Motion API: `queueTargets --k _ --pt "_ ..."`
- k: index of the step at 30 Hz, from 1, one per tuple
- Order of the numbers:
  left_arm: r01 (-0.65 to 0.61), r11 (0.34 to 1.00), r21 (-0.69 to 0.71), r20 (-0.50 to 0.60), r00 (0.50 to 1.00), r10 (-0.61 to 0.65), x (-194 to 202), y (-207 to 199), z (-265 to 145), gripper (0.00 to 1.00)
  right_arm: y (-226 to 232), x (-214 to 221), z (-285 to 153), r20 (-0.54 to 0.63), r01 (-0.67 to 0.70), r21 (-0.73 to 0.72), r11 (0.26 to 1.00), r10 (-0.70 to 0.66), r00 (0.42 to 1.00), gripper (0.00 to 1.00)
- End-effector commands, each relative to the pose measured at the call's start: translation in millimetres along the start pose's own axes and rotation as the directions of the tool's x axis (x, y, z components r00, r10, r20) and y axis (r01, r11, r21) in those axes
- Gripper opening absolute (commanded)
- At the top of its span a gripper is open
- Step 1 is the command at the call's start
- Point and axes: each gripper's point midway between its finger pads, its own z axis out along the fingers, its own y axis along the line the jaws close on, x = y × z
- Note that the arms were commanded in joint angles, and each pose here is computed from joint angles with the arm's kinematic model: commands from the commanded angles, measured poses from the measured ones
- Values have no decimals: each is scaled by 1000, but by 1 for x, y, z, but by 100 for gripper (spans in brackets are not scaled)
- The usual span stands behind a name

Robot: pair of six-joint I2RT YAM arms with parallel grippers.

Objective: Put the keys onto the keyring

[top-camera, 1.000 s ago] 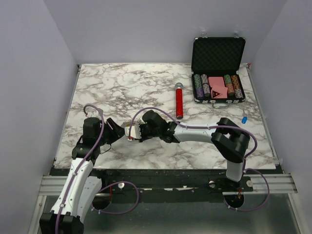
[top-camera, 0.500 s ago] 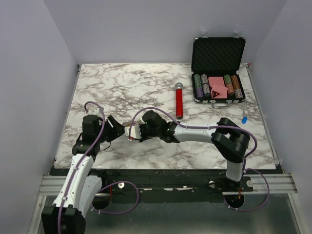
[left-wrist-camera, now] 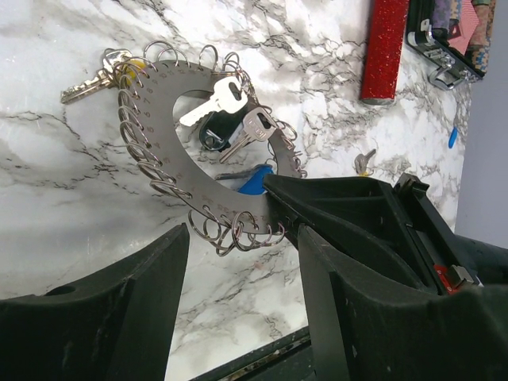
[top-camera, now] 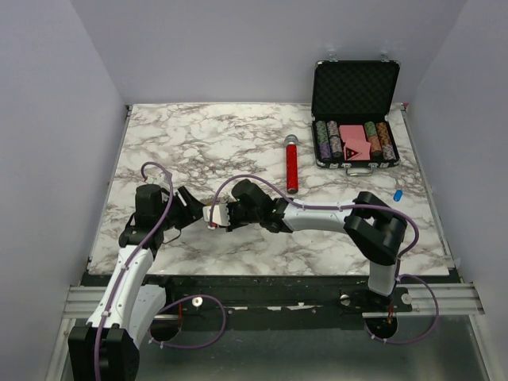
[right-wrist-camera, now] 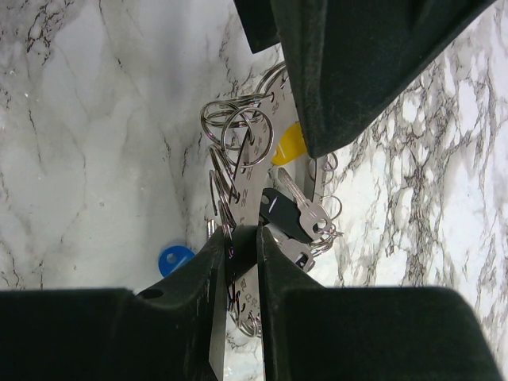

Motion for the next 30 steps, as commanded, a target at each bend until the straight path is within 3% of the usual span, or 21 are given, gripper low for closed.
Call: queueTargets --k 1,30 --pt "-39 998 53 20 999 38 -12 -14 -2 65 12 -1 -4 4 -37 -47 998 37 999 21" --pt "-25 997 73 6 1000 24 -6 -14 0 65 13 -1 -4 5 -37 -51 998 38 999 21"
